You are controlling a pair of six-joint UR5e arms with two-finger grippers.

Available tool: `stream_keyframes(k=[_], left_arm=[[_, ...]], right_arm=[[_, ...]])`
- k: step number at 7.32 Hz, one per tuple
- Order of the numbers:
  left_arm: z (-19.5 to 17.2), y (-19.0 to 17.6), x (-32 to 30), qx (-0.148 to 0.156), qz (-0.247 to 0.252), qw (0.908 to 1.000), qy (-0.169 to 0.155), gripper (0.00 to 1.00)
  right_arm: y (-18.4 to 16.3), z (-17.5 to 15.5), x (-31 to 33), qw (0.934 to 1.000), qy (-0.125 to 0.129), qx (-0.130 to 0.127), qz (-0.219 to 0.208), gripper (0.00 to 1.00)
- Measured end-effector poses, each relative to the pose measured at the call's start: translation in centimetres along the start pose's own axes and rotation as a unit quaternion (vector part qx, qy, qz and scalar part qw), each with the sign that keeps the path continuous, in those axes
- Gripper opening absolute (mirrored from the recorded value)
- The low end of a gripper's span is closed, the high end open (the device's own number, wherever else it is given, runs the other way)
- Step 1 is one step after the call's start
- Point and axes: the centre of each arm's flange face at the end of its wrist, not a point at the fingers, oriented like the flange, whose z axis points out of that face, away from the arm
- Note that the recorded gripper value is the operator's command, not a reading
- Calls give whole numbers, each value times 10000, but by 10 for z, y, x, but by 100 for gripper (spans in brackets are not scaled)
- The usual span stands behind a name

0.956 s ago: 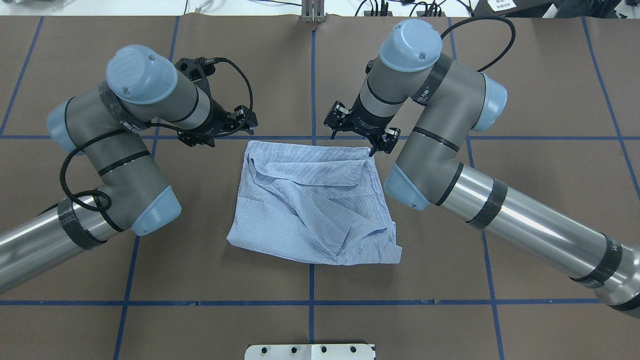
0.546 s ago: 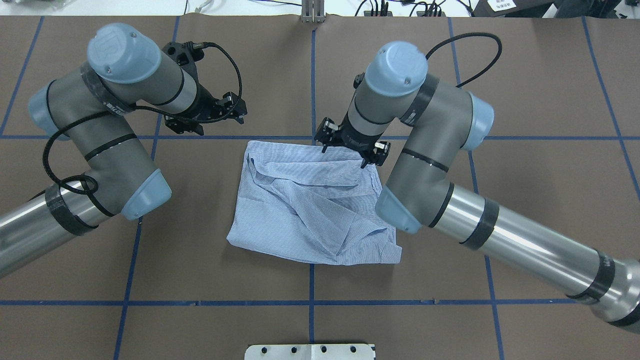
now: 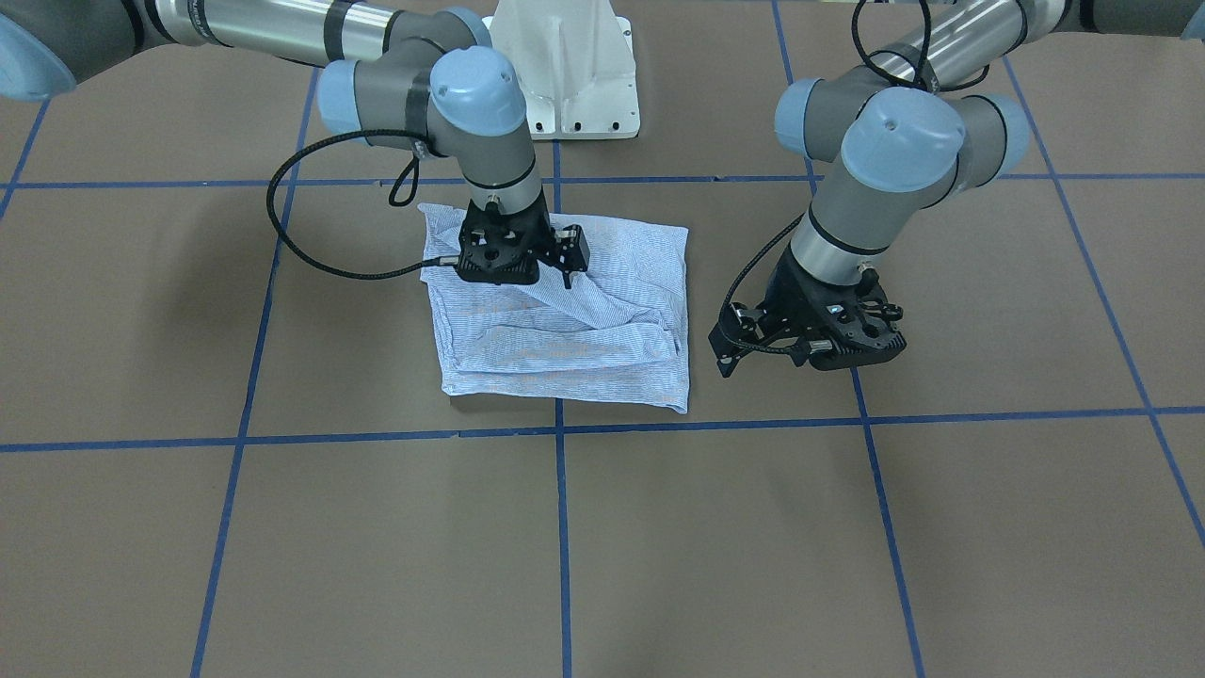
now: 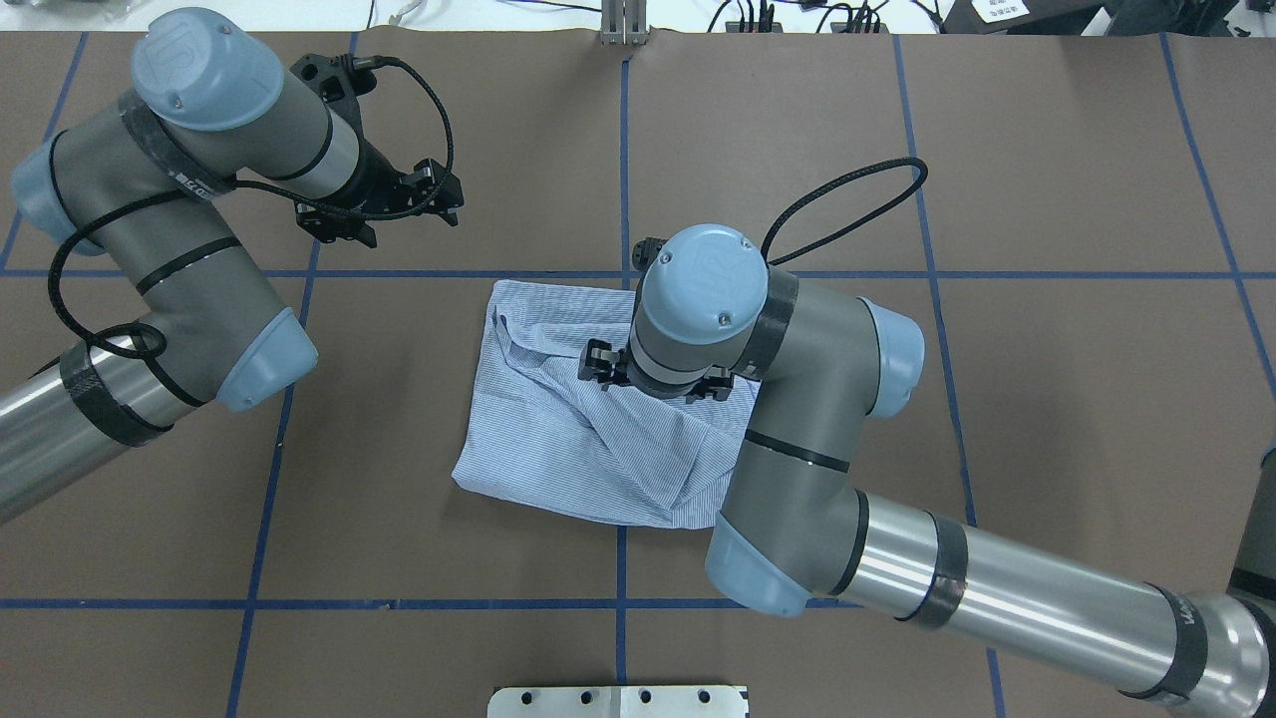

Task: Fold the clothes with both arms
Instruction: 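Release the shirt and raise the left gripper away while the right gripper presses the fold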

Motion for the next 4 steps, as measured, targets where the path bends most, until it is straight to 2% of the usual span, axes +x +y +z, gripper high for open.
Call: stream_keyframes(k=[2, 4], left_arm=[[2, 0, -5, 3, -7, 10000, -19, 100], [3, 0, -6, 5, -8, 10000, -25, 100]], right_arm=[[53, -13, -16, 9983, 107, 151, -545, 100], [105, -1, -34, 9970, 264, 237, -683, 100]])
